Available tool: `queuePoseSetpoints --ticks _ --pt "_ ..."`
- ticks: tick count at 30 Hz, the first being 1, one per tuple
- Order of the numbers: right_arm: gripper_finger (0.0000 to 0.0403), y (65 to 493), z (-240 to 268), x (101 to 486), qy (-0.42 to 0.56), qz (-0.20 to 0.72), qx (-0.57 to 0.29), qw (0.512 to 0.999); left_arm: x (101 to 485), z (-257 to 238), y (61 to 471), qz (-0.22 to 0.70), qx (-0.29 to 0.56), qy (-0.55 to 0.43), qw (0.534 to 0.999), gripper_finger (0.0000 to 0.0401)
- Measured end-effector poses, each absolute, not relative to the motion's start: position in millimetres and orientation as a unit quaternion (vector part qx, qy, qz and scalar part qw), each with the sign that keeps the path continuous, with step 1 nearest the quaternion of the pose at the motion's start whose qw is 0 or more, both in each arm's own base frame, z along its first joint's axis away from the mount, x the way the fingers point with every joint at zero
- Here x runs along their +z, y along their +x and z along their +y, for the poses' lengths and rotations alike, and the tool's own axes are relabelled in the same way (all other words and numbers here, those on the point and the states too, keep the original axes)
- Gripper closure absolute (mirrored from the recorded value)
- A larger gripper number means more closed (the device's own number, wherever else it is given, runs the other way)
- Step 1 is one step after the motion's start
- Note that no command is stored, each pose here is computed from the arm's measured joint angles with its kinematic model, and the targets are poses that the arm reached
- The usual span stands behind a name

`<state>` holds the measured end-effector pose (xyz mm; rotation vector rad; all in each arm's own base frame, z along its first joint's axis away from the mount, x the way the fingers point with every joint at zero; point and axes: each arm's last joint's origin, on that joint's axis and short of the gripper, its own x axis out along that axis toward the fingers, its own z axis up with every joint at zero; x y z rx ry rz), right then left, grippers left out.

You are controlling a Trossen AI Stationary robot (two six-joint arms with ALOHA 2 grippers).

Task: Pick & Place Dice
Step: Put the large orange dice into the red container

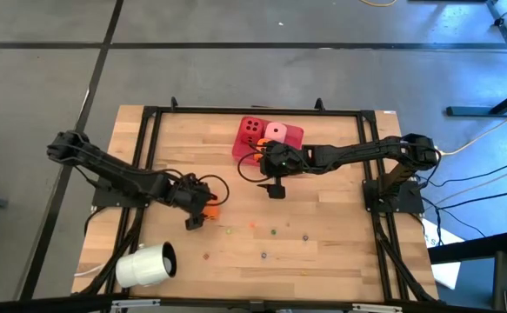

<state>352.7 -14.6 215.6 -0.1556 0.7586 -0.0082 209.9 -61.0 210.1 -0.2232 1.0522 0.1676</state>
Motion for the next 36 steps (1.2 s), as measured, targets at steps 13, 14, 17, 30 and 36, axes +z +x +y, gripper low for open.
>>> queuePoseSetpoints --ticks 13,14,17,30,36 --pt "0.0003 353 -15 216 -0.076 0.37 -0.004 0.926 195 -63 216 0.525 0.08 -0.095 0.842 0.0001" --pt "0.0003 353 -15 216 -0.076 0.37 -0.003 0.926 193 -63 217 0.528 0.079 -0.095 0.84 0.0001" --pt "0.0003 353 -14 216 -0.076 0.37 -0.003 0.926 191 -64 219 0.53 0.078 -0.095 0.839 0.0001" --pt "0.0003 353 -14 216 -0.075 0.37 -0.003 0.926 198 -65 225 0.512 0.078 -0.079 0.851 0.0001" --pt "0.0003 352 -14 215 -0.075 0.377 -0.003 0.923 221 -63 223 0.49 0.089 -0.065 0.865 0.0001"
